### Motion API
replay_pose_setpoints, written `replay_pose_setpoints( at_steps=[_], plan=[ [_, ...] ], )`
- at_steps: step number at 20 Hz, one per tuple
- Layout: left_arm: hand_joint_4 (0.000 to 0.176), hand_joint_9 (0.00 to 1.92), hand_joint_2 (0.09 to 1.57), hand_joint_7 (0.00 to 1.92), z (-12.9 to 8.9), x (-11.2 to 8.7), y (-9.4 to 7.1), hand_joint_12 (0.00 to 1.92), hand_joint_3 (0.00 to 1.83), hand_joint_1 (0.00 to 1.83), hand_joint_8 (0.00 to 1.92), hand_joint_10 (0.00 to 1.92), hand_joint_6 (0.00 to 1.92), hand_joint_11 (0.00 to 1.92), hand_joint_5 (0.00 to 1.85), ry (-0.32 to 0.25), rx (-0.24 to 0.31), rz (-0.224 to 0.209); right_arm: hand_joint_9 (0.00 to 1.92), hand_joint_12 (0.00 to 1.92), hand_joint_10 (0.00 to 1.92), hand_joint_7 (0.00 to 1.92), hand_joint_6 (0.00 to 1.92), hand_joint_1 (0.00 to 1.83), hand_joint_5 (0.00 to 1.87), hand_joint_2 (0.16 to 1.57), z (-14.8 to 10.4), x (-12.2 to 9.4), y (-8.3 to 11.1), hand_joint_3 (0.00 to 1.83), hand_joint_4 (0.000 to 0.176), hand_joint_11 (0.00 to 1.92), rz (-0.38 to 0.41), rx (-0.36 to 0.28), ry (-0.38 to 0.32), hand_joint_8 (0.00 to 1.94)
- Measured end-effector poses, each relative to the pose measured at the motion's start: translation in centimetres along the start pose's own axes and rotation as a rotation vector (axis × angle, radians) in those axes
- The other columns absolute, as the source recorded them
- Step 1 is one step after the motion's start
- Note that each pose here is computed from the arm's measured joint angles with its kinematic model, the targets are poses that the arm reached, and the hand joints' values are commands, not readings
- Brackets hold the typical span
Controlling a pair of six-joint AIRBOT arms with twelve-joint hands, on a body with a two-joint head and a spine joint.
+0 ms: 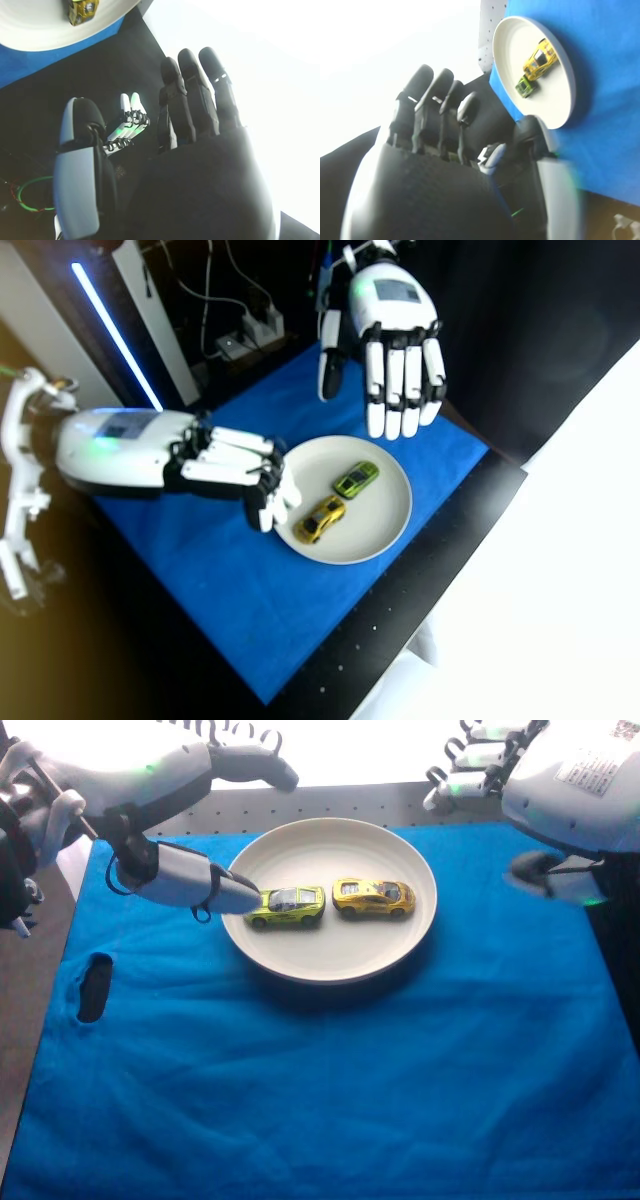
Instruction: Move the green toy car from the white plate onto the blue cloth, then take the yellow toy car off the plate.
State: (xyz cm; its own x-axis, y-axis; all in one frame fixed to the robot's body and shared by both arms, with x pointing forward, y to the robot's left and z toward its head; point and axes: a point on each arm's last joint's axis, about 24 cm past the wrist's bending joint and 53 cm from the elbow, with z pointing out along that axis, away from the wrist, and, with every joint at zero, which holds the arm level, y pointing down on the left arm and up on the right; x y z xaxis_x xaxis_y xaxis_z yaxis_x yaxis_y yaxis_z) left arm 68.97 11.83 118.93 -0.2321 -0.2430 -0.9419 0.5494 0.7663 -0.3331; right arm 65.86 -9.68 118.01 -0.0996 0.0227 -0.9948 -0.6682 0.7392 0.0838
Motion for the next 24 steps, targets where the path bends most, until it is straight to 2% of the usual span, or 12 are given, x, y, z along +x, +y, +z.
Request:
replay_pose_setpoints(
  at_steps=[1,3,5,7,9,10,12,15,16,17,19,24],
  plan=[
    [0.000,0.21,1.03,0.41,0.0,-0.1,0.0,1.23,0.00,0.87,0.02,0.43,0.08,0.00,0.41,-0.003,0.000,-0.002,0.32,1.69,1.07,0.43,0.25,1.24,0.59,0.93,0.0,0.0,0.0,0.07,0.000,0.02,0.001,0.000,-0.001,0.83],
    [0.000,0.26,1.02,0.45,0.0,-0.1,0.0,1.36,0.00,0.83,0.02,0.44,0.08,0.00,0.45,-0.004,-0.002,-0.007,0.32,1.74,1.10,0.45,0.23,1.24,0.60,0.95,0.0,-0.1,0.0,0.04,0.000,0.04,0.000,-0.001,-0.003,0.79],
    [0.005,0.27,1.03,0.56,0.0,-0.1,0.0,1.60,0.00,0.81,0.04,0.73,0.08,0.00,0.55,-0.004,-0.002,-0.007,0.30,1.75,1.08,0.45,0.20,1.21,0.60,0.98,0.0,-0.1,0.0,0.03,0.000,0.01,0.001,0.000,-0.003,0.76],
    [0.000,0.35,1.01,0.66,0.1,-0.1,0.0,1.69,0.00,0.77,0.07,0.82,0.08,0.02,0.59,-0.003,-0.002,-0.007,0.34,1.78,1.13,0.49,0.20,1.24,0.64,0.99,0.0,-0.1,0.0,0.02,0.000,0.07,0.001,0.000,-0.003,0.77],
    [0.000,0.42,0.94,0.68,0.9,-0.3,-0.2,1.42,0.00,0.73,0.03,0.50,0.06,0.00,0.64,0.003,0.002,0.003,0.35,1.82,1.18,0.49,0.22,1.20,0.63,1.01,0.0,-0.1,-0.1,0.02,0.000,0.10,0.006,0.003,-0.005,0.77],
    [0.000,0.50,0.93,0.70,1.7,-1.0,-0.6,1.40,0.00,0.72,0.01,0.35,0.04,0.00,0.67,-0.007,0.011,0.011,0.34,1.82,1.18,0.49,0.23,1.20,0.62,1.02,0.0,-0.1,-0.1,0.01,0.000,0.08,0.006,0.003,-0.005,0.73],
    [0.000,0.61,0.92,0.76,2.5,-1.5,-1.0,1.46,0.00,0.80,0.01,0.27,0.03,0.03,0.74,-0.019,0.022,0.021,0.38,1.83,1.18,0.53,0.23,1.23,0.63,1.02,0.0,-0.1,-0.1,0.01,0.000,0.16,0.007,0.004,-0.006,0.71],
    [0.000,0.63,0.90,0.74,4.2,-0.3,-0.9,1.48,0.00,0.81,0.00,0.26,0.01,0.01,0.72,0.035,0.008,0.037,0.34,1.86,1.22,0.49,0.27,1.21,0.57,1.05,0.0,-0.1,-0.2,0.01,0.000,0.09,0.006,0.005,-0.005,0.73],
    [0.000,0.64,0.87,0.78,4.8,0.2,-0.7,1.56,0.00,0.83,0.01,0.35,0.01,0.04,0.72,0.059,-0.001,0.043,0.35,1.85,1.20,0.52,0.27,1.24,0.57,1.05,0.0,-0.1,-0.3,0.01,0.000,0.10,0.005,0.006,-0.005,0.69],
    [0.000,0.67,0.86,0.82,5.1,0.5,-0.6,1.52,0.00,0.85,0.02,0.40,0.01,0.18,0.73,0.068,-0.006,0.043,0.37,1.86,1.21,0.53,0.27,1.24,0.57,1.05,0.0,-0.2,-0.3,0.00,0.000,0.10,0.006,0.007,-0.006,0.67],
    [0.000,0.58,0.86,0.85,5.7,1.3,-0.1,1.58,0.00,0.83,0.02,0.71,0.00,0.25,0.73,0.097,-0.022,0.046,0.38,1.86,1.22,0.53,0.28,1.25,0.57,1.06,0.0,-0.2,-0.3,0.00,0.000,0.11,0.006,0.007,-0.007,0.71],
    [0.000,0.55,0.88,0.86,6.9,3.0,0.4,1.53,0.00,0.88,0.02,0.74,0.03,0.20,0.80,0.149,-0.045,0.047,0.48,1.87,1.36,0.57,0.38,1.29,0.58,1.03,0.0,-0.2,-0.3,0.00,0.000,0.30,0.005,0.007,-0.007,0.97]
  ],
)
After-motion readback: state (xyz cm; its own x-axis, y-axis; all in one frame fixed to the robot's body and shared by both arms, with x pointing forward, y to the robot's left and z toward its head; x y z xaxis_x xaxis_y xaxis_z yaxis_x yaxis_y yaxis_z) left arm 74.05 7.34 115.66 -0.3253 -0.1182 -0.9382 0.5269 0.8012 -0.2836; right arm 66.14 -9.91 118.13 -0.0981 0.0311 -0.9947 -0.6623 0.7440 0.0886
